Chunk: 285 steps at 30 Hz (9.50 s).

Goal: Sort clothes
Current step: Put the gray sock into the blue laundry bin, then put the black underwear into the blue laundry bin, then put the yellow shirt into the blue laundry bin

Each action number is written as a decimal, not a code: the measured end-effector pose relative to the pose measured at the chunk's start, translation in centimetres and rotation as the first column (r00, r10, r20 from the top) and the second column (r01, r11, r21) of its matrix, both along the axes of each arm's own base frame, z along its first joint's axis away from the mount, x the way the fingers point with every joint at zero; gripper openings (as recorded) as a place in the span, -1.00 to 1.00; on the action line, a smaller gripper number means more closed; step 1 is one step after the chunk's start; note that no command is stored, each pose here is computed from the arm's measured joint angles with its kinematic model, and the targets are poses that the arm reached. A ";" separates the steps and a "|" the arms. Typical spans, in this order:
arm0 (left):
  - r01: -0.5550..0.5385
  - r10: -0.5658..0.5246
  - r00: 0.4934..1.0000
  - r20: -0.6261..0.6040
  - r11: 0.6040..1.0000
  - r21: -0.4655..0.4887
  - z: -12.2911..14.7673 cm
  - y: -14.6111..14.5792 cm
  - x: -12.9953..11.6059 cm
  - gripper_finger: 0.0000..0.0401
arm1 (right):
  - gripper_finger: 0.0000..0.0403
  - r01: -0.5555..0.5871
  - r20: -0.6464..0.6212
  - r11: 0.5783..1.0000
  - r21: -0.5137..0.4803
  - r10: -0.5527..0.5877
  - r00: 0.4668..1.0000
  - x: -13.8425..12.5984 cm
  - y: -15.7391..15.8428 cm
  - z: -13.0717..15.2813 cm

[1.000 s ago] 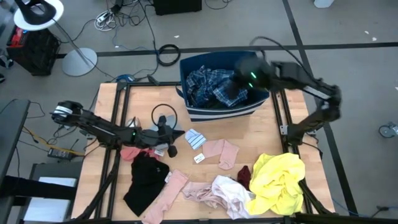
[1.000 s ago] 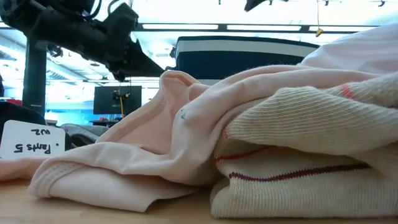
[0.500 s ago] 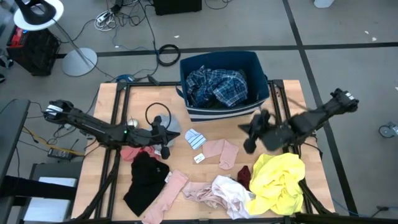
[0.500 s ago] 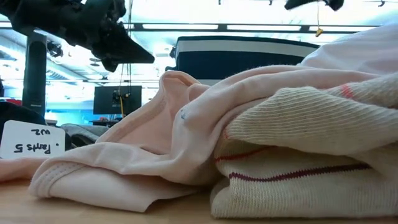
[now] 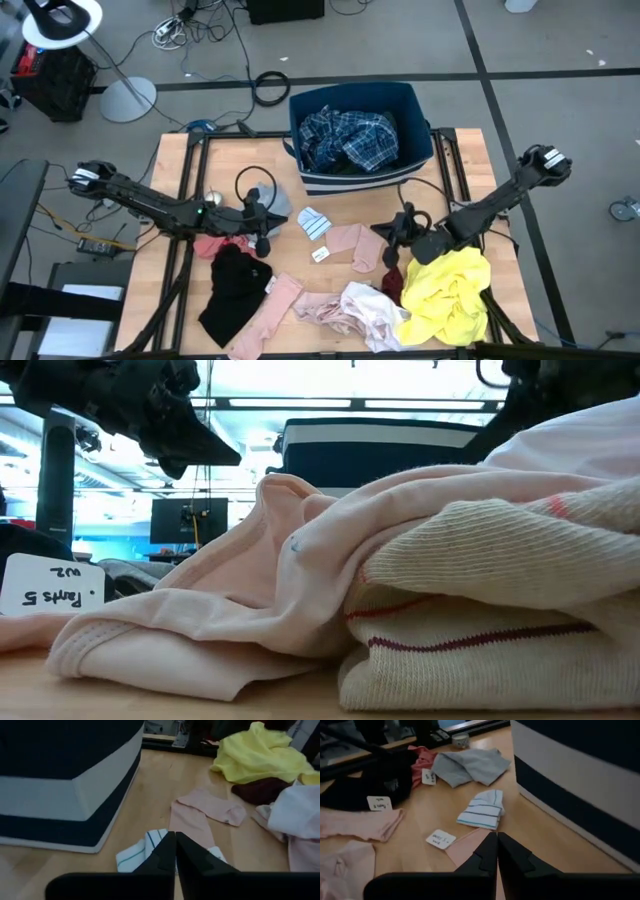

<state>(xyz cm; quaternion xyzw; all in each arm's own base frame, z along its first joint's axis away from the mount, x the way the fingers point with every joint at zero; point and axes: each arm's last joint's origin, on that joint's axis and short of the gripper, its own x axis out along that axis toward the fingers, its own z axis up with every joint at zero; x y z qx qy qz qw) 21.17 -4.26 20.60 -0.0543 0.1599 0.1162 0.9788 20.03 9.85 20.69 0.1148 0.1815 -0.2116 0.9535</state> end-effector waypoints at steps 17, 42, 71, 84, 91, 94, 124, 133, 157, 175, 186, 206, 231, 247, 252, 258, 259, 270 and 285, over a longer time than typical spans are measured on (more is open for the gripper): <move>-0.147 0.141 0.986 -0.092 0.987 -0.061 -0.9 1.5 -0.2 -0.40 | -0.94 -0.025 0.032 0.999 0.042 0.024 0.999 -0.2 -0.6 -1.6; -0.415 0.186 0.741 -0.645 0.882 -0.223 -6.9 5.8 -1.0 -0.62 | -0.97 -0.044 0.062 0.998 0.042 0.041 0.997 0.1 -0.6 -1.2; -0.201 0.205 0.956 -0.208 0.979 0.043 20.9 6.9 1.9 -1.00 | -0.97 -0.033 0.065 0.999 0.025 0.032 0.997 0.3 -0.9 -1.1; -0.233 0.260 0.964 -0.064 0.933 0.274 28.3 12.9 8.4 -1.00 | -0.97 -0.033 0.066 0.999 0.026 0.032 0.997 0.3 -0.9 -1.1; -0.275 0.325 0.925 -0.194 0.930 0.245 24.7 16.6 11.4 -0.97 | -0.96 -0.033 0.065 0.999 0.025 0.032 0.997 0.3 -0.9 -1.1; -0.243 0.292 0.913 -0.286 0.950 0.196 22.1 17.5 13.1 -0.97 | -0.97 -0.034 0.064 0.999 0.022 0.033 0.997 0.3 -0.9 -1.1; -0.034 0.071 0.897 -0.436 0.995 0.093 22.3 13.7 10.2 -0.37 | -0.98 -0.084 0.037 0.996 0.020 0.083 0.996 0.3 -0.8 -1.2; 0.054 -0.009 0.894 -0.447 0.995 0.087 24.9 6.9 5.6 -0.37 | -0.96 -0.089 0.012 0.996 0.023 0.088 0.996 0.2 -0.9 -1.4; -0.169 0.048 0.758 -0.651 0.978 -0.125 9.9 -7.3 -1.9 -0.37 | -0.96 -0.095 0.026 0.993 0.068 0.093 0.995 0.3 -0.8 -1.4; -0.312 -0.075 0.600 -0.796 0.895 -0.319 -3.6 -6.4 -5.0 -0.39 | -0.97 -0.088 0.029 0.994 0.069 0.086 0.996 0.4 -1.0 -1.4; -0.218 -0.173 0.632 -0.755 0.896 -0.388 0.4 -7.4 -3.5 -0.98 | -0.96 -0.086 0.029 0.994 0.069 0.084 0.996 0.4 -1.0 -1.4; -0.077 0.048 0.930 -0.366 0.995 -0.066 24.2 -0.8 -2.8 -1.00 | -0.98 -0.065 0.034 0.996 0.066 0.063 0.997 0.5 -1.3 -1.3; -0.027 -0.002 0.960 0.281 0.995 0.099 34.7 16.6 8.2 -1.00 | -0.97 -0.054 0.005 0.997 0.055 0.053 0.999 1.1 -2.7 -1.4; 0.010 -0.052 0.952 -0.301 0.990 -0.140 17.0 22.8 21.3 -0.98 | -0.97 -0.062 -0.004 0.997 0.036 0.062 0.998 1.1 -2.7 -1.4; 0.021 -0.123 0.919 -0.376 0.964 -0.265 10.9 23.7 24.5 -0.95 | -0.97 -0.066 -0.006 0.997 0.039 0.067 0.998 1.1 -2.6 -1.4; -0.019 -0.172 0.883 -0.438 0.917 -0.399 5.1 24.4 26.6 -0.76 | -0.96 -0.067 -0.012 0.997 0.037 0.068 0.998 1.0 -2.7 -1.5; -0.018 -0.184 0.880 -0.438 0.909 -0.417 4.6 24.4 26.7 -0.71 | -0.97 -0.068 -0.012 0.997 0.037 0.068 0.998 1.0 -2.7 -1.5; 0.022 -0.215 0.892 -0.398 0.900 -0.436 7.3 24.1 25.5 -0.43 | -0.96 -0.069 -0.020 0.997 0.035 0.069 0.997 1.0 -2.7 -1.6; 0.127 -0.226 0.901 -0.371 0.954 -0.273 20.9 17.2 17.2 -0.43 | -0.96 -0.068 -0.025 0.997 0.033 0.069 0.997 1.0 -2.7 -1.6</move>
